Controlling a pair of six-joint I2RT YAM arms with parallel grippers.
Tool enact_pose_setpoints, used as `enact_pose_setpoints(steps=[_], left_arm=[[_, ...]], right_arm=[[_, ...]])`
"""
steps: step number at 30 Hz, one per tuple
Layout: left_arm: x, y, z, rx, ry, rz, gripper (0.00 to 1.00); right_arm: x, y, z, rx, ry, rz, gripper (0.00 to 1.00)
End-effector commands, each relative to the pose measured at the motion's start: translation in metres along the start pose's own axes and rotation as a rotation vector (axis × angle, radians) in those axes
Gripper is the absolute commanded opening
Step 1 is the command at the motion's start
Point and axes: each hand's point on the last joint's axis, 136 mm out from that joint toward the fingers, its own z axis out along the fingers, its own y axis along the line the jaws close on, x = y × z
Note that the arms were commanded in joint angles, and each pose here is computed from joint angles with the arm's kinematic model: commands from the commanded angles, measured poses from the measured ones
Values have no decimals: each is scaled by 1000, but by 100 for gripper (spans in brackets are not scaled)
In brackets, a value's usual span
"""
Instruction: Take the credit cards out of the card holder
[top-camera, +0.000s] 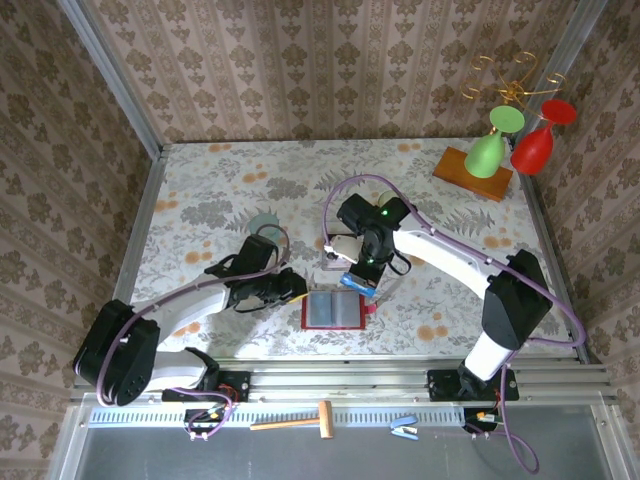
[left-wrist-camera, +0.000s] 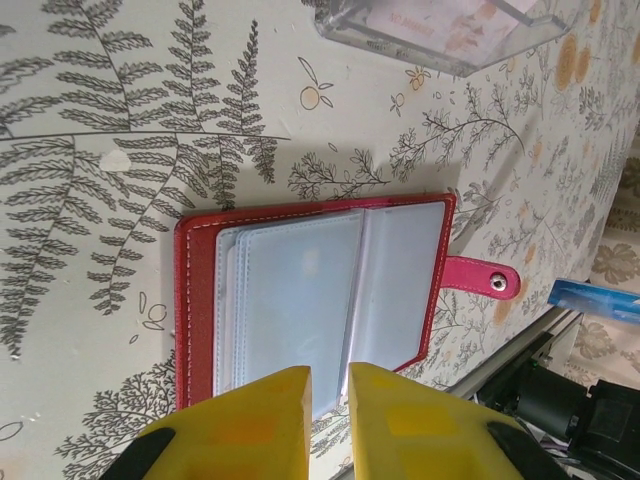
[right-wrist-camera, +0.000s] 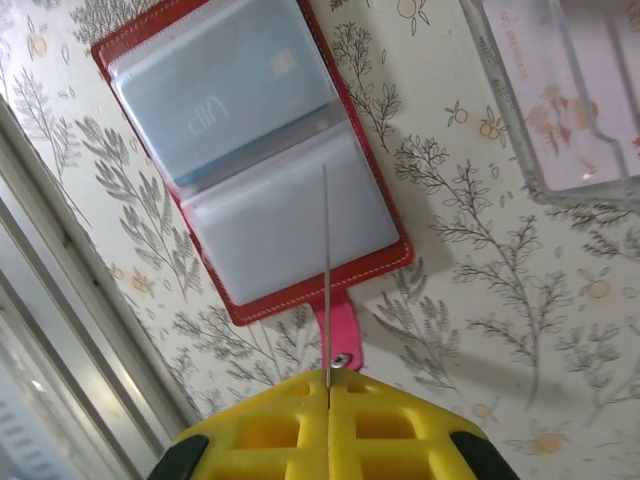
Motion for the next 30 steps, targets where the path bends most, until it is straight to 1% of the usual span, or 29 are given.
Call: enact_pose_setpoints(steps=[1,5,9,16,20,30], left_arm=[[4,10,-6,-21,-4,-1,19],[3,14,-11,-24,-17,-12,19],[3,18,-15,-30,-27,-26,19],[-1,33,-25,-43,-83,-75,21],[0,39,-26,-49,-82,-99,21],[4,52,-28,-69,-64,-140,21]], right_arm=[[4,-13,-7,55,60,-162,0],[-8,-27,-18,74,41,-209,0],[-18,-44,-23,78,49,-239,0],[-39,-75,-33,67,49,-276,0],[-51,-91,-37,56,43,-284,0],[-79,-122,-32,11,26,-304,0]])
